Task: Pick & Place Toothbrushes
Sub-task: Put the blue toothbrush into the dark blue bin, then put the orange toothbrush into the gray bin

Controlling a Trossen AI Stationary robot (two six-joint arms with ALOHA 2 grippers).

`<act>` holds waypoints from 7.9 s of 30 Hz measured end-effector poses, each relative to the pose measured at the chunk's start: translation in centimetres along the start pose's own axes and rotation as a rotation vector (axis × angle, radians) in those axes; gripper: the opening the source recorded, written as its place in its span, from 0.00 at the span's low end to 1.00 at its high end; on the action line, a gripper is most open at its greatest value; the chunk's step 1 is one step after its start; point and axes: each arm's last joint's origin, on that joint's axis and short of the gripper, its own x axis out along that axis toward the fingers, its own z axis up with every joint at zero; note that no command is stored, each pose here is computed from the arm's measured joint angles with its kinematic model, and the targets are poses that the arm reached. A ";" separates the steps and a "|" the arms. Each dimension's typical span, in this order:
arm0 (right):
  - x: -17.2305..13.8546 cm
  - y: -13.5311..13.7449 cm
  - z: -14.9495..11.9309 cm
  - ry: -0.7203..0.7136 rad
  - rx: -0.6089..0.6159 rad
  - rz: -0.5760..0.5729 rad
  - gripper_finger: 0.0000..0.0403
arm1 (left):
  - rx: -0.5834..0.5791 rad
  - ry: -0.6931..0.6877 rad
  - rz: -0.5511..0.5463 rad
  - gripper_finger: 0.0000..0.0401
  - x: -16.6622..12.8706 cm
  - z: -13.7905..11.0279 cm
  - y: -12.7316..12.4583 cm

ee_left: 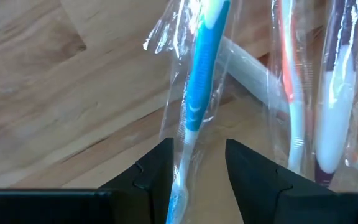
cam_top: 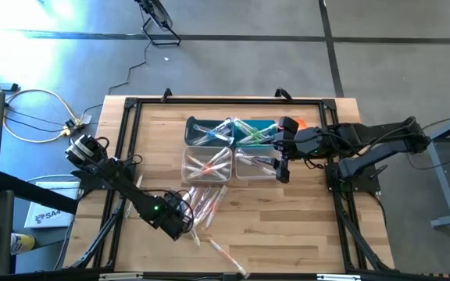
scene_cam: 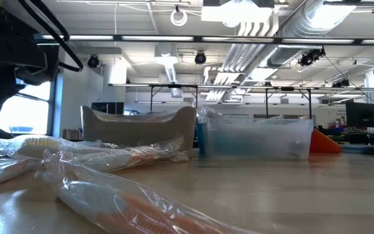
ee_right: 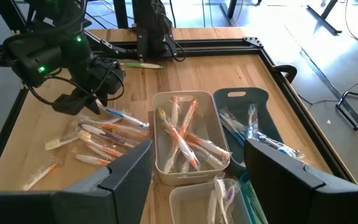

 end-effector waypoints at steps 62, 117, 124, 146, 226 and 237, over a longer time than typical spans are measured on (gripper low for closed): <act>0.0 0.0 0.0 0.002 -0.001 -0.004 0.60 | 0.096 -0.017 0.064 0.00 -8.7 0.8 -3.3; 0.3 -0.9 0.1 0.006 -0.060 -0.036 0.60 | 0.179 -0.197 0.098 0.00 -11.6 6.4 -4.4; 0.3 -1.4 -0.4 0.055 -0.067 -0.054 0.60 | 0.249 -0.197 0.142 0.00 -11.2 9.6 -4.3; -3.9 -4.4 -0.8 0.046 -0.064 -0.151 0.13 | 0.463 -0.162 0.292 0.00 -10.3 20.5 -1.2; -8.1 -6.6 -1.7 -0.004 0.081 -0.296 0.01 | 0.548 -0.306 0.010 0.31 -1.6 31.5 6.8; -8.1 -6.6 -1.7 -0.004 0.082 -0.296 0.01 | 0.546 -0.323 0.001 0.32 -1.6 31.6 6.7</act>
